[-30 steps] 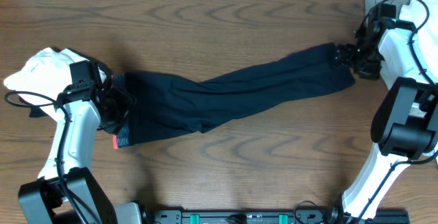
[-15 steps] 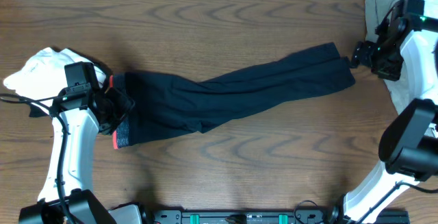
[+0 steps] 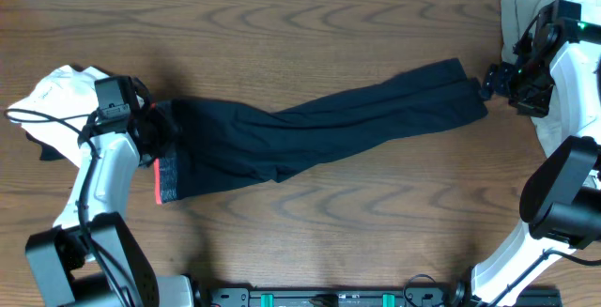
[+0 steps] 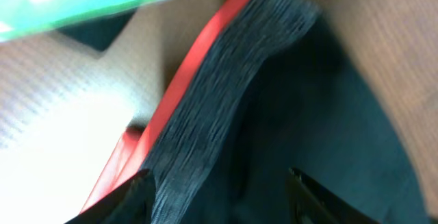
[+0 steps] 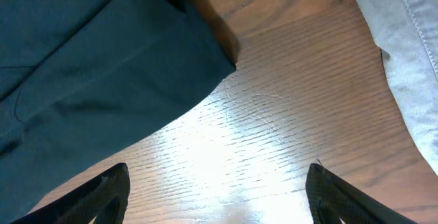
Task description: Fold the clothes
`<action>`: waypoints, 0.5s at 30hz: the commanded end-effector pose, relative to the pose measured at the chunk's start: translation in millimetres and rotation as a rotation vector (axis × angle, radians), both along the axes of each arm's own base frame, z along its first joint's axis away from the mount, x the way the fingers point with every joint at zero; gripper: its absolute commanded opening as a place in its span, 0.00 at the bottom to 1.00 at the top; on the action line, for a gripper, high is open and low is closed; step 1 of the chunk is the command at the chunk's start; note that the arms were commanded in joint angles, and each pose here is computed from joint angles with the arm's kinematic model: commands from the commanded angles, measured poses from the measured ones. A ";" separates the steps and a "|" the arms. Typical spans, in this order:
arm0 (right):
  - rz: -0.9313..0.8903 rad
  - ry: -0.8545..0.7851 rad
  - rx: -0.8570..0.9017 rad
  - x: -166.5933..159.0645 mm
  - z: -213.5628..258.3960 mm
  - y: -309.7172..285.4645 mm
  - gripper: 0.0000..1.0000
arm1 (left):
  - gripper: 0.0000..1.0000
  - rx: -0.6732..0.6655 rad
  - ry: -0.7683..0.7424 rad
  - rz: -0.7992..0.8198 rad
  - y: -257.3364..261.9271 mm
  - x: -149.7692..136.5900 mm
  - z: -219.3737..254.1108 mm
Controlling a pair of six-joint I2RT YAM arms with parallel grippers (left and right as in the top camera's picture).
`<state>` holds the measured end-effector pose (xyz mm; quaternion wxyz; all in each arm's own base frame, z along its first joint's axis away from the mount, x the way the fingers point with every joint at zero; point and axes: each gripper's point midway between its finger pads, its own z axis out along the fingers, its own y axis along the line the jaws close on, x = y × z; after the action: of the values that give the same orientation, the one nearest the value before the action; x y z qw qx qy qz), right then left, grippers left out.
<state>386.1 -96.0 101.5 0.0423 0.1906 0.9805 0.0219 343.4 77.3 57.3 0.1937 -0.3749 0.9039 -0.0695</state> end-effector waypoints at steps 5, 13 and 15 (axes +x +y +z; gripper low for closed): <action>0.015 0.000 0.006 -0.3 3.5 3.2 0.81 | 0.61 0.047 -0.011 -0.041 7.9 15.0 -17.6; 0.015 -0.001 0.006 -0.1 3.5 3.2 0.81 | 0.61 0.041 0.037 -0.039 10.3 18.2 -49.5; 0.015 -0.001 0.006 -0.1 3.5 3.2 0.81 | 0.61 0.053 0.038 -0.034 12.7 18.9 -50.6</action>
<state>383.1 -94.8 101.3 0.0360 0.1908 0.9807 0.0237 363.1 85.7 9.2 0.1839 -0.3611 0.9125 -0.0562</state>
